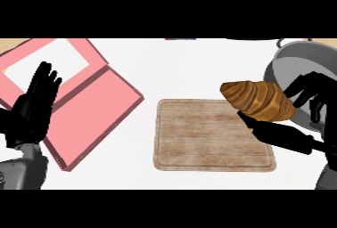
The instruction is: Pick the croissant from the cutting board and place it in the pot
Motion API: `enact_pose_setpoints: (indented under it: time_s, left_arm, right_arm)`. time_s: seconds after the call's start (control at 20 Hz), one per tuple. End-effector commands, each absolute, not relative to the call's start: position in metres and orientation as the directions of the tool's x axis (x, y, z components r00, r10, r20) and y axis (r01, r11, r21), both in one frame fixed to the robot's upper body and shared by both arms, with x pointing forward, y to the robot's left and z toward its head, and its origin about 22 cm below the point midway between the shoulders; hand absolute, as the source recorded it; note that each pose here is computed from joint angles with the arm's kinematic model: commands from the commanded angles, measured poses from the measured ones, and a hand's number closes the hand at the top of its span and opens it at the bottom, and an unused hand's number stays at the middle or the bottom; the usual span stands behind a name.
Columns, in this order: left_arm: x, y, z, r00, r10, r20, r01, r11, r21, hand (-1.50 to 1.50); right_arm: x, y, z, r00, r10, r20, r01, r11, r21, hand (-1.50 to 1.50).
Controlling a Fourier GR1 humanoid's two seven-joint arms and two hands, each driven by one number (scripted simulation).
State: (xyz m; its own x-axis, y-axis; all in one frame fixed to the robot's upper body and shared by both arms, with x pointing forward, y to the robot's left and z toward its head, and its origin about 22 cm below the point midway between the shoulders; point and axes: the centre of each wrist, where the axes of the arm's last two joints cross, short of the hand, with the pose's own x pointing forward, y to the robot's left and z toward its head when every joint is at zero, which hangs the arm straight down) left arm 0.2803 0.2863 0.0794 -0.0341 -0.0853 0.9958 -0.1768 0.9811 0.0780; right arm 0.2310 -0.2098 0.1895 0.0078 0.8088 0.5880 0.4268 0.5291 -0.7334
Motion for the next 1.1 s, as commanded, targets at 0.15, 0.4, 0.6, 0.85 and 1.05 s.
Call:
enact_pose_setpoints:
  time_s: [0.15, 0.4, 0.6, 0.85, 1.05]
  left_arm:
    - [0.288, 0.294, 0.094, -0.050, -0.090, 0.995, -0.170, 0.982, 0.080, 0.00]
    - [0.292, 0.267, 0.080, -0.035, -0.092, 0.995, -0.165, 0.983, 0.085, 0.00]
    - [0.290, 0.274, 0.094, -0.058, -0.073, 0.996, -0.153, 0.986, 0.064, 0.00]
    - [0.284, 0.275, 0.082, -0.039, -0.081, 0.996, -0.144, 0.987, 0.074, 0.00]
    - [0.290, 0.272, 0.090, -0.056, -0.091, 0.994, -0.148, 0.986, 0.082, 0.00]
  right_arm:
    - [0.256, -0.280, 0.197, 0.025, 0.740, 0.672, 0.485, 0.579, -0.655, 1.50]
    - [0.273, -0.326, 0.176, 0.076, 0.706, 0.704, 0.493, 0.587, -0.642, 1.50]
    - [0.303, -0.344, 0.155, 0.060, 0.668, 0.742, 0.514, 0.616, -0.596, 1.50]
    - [0.315, -0.378, 0.159, 0.252, 0.868, 0.427, 0.552, 0.233, -0.800, 1.50]
    - [0.334, -0.399, 0.127, 0.322, 0.879, 0.352, 0.516, 0.149, -0.844, 1.50]
